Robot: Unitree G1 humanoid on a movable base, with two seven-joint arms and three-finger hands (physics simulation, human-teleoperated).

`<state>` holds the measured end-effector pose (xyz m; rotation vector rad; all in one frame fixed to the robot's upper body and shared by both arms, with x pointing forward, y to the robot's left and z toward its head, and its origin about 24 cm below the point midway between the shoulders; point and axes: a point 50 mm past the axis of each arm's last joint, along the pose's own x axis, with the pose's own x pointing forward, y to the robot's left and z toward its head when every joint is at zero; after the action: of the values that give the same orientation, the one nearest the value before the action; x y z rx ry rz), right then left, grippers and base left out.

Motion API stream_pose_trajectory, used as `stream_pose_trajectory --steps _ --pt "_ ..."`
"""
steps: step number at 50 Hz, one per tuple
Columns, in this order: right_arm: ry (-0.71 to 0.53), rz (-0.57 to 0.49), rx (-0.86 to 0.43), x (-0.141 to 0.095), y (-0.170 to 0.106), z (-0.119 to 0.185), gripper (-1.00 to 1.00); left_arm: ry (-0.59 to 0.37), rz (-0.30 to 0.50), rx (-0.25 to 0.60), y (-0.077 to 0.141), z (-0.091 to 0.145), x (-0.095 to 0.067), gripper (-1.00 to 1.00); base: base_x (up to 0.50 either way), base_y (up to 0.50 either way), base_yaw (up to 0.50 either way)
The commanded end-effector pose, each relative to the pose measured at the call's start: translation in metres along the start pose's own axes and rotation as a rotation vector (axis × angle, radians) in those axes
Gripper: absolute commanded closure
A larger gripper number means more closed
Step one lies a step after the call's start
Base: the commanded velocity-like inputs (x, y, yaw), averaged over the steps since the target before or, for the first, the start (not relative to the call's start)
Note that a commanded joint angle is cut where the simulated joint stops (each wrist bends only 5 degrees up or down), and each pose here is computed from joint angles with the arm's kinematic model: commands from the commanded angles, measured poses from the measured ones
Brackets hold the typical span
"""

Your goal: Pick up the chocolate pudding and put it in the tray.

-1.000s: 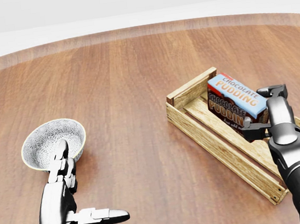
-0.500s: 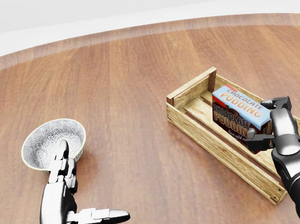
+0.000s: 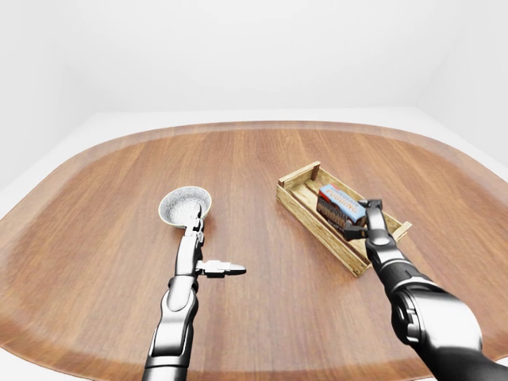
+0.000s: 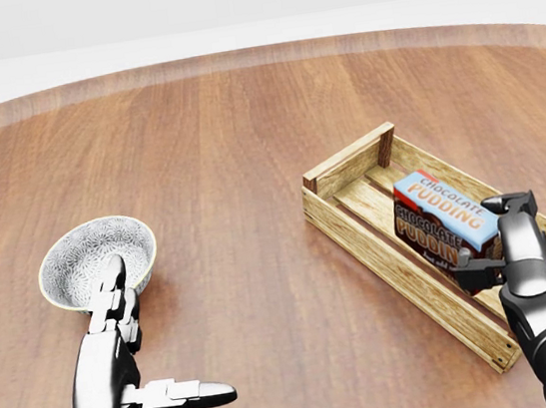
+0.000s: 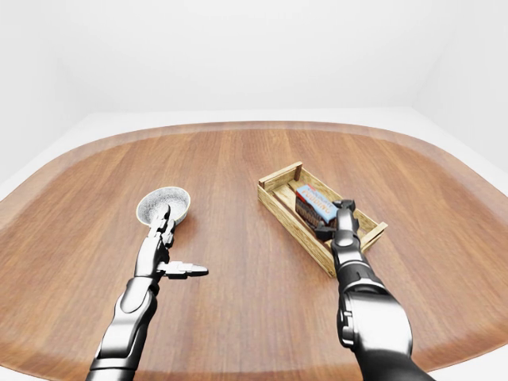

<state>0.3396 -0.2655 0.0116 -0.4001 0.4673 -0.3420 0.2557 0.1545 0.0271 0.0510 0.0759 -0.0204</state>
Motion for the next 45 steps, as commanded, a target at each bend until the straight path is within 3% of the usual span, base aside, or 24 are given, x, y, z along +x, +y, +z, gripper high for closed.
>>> stream_pose_trajectory --steps 1,45 --pt "0.018 -0.013 0.031 -0.001 -0.002 -0.006 1.0 -0.014 -0.007 -0.013 0.0 0.001 0.0 -1.0 0.0 0.0 0.0" --pt "0.055 -0.019 0.027 -0.003 -0.004 -0.022 1.0 -0.012 -0.008 -0.012 0.0 0.001 0.001 -1.0 0.0 0.0 0.0"
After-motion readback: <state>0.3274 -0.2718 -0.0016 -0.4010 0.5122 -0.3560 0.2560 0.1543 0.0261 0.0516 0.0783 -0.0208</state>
